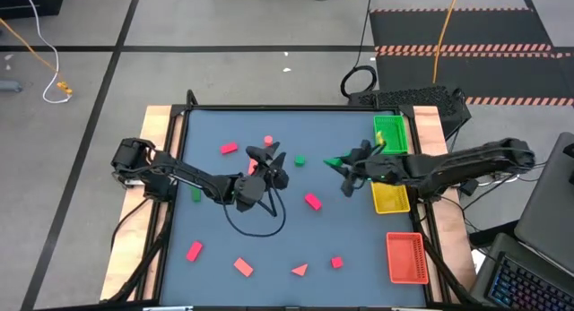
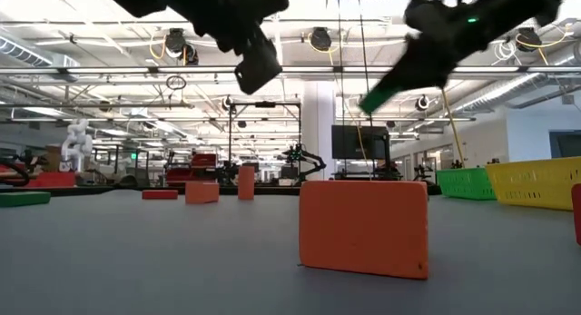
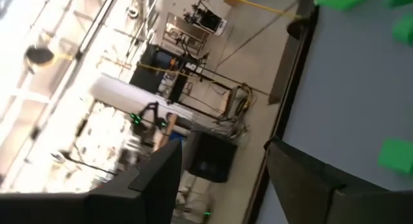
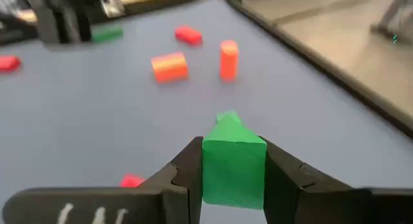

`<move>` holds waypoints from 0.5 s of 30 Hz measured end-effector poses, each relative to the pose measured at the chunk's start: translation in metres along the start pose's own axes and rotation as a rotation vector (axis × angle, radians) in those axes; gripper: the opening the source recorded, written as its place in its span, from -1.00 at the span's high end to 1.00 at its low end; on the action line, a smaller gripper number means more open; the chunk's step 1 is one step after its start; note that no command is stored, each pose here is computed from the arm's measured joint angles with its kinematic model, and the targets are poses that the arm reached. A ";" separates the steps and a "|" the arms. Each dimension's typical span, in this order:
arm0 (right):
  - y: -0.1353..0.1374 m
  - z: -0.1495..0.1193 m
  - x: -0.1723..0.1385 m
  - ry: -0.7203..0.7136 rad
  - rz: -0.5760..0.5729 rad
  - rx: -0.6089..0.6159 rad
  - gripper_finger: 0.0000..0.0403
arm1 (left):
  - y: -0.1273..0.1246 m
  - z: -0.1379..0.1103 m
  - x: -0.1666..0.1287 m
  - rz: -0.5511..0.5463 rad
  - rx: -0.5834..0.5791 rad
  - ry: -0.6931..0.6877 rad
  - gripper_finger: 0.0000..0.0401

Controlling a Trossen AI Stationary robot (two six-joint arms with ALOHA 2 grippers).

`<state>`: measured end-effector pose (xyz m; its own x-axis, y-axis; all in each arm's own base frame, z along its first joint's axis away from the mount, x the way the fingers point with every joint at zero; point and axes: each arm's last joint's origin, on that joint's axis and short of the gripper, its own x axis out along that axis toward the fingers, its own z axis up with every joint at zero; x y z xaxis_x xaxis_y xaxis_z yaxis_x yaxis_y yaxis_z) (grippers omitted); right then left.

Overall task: Sort & place blocks by color
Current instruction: Put the bottom center green block into the yellow basket

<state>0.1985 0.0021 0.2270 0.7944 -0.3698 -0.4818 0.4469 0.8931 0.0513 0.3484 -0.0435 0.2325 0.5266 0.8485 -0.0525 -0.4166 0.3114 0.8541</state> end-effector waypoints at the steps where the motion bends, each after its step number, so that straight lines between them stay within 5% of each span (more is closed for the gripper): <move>1: -0.003 -0.002 -0.007 0.020 -0.002 0.016 0.51 | 0.002 0.001 0.000 0.001 -0.043 -0.003 -0.12; 6: -0.015 -0.012 -0.035 0.106 -0.016 0.097 0.51 | 0.012 0.003 -0.001 -0.087 -0.277 -0.083 -0.12; 15: -0.028 -0.031 -0.058 0.255 -0.064 0.119 0.51 | 0.010 -0.009 0.018 -0.568 -0.487 -0.201 -0.12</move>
<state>0.1271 0.0068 0.2259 0.6409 -0.3345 -0.6909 0.5498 0.8281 0.1092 0.3472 -0.0213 0.2352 0.8619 0.4226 -0.2802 -0.2964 0.8683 0.3978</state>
